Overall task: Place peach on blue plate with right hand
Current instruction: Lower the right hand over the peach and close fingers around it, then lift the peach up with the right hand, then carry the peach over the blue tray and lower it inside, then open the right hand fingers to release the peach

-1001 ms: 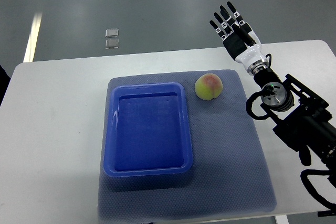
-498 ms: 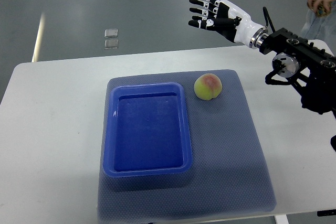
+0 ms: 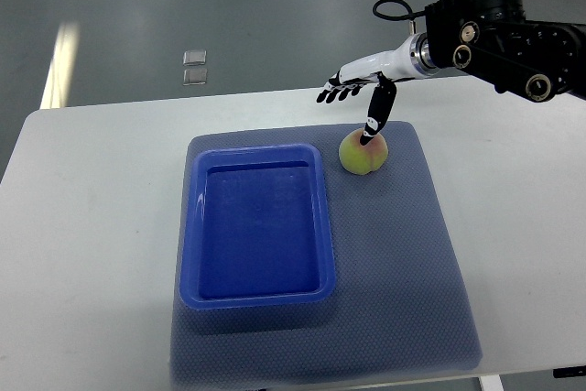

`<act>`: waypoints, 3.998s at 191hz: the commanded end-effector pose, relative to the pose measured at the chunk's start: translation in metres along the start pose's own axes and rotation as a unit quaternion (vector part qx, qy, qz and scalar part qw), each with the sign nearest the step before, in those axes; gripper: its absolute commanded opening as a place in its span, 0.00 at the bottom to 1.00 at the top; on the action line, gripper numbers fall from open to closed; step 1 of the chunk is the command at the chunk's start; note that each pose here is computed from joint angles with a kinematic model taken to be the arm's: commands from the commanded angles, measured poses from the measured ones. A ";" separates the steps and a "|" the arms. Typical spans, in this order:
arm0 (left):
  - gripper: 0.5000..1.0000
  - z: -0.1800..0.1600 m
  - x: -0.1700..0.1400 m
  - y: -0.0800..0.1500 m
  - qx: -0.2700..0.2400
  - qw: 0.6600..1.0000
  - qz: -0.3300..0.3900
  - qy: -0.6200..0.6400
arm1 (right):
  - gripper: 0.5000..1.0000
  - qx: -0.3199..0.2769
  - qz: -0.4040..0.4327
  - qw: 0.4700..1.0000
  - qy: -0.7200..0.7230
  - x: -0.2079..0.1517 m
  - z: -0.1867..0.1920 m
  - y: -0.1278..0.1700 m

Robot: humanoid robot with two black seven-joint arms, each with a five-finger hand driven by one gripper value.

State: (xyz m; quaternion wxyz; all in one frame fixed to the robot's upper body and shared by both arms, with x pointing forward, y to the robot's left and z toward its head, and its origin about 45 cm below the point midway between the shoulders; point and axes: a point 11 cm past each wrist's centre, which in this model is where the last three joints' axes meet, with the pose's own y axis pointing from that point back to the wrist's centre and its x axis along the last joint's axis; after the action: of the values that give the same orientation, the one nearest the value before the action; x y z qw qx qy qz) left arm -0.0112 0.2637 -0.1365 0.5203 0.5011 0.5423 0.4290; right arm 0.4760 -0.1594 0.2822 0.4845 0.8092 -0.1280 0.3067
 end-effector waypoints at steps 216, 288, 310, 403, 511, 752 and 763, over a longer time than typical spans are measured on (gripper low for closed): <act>1.00 0.000 0.002 0.000 0.000 1.000 0.002 0.001 | 0.29 -0.074 0.013 0.995 0.061 -0.059 0.045 -0.047; 1.00 0.000 0.002 0.000 0.000 1.000 0.003 0.001 | 0.00 -0.024 0.043 0.996 0.075 0.028 0.009 0.037; 1.00 0.000 0.002 0.000 0.000 1.000 0.003 0.001 | 0.00 0.007 0.045 0.997 0.055 0.052 -0.009 0.086; 1.00 0.000 0.001 0.000 0.000 1.000 0.001 0.000 | 0.00 0.048 0.063 0.993 0.084 0.055 -0.040 0.139; 1.00 0.000 0.001 0.000 0.000 1.000 0.001 0.001 | 0.03 0.129 0.006 0.989 0.067 0.006 -0.131 -0.009; 1.00 0.000 0.007 0.000 0.000 1.000 0.009 0.003 | 0.83 0.089 -0.048 0.995 0.016 -0.076 -0.088 -0.081; 1.00 0.000 0.007 0.000 0.000 1.000 0.010 0.003 | 0.84 0.091 -0.045 0.995 0.015 -0.073 -0.091 -0.080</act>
State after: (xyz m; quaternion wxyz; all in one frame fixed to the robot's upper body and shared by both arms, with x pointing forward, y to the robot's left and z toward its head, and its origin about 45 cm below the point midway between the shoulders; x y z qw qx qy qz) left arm -0.0110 0.2704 -0.1371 0.5148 0.5050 0.5390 0.4352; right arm 0.4240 -0.0508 0.2050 0.4281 0.8487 -0.0540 0.3060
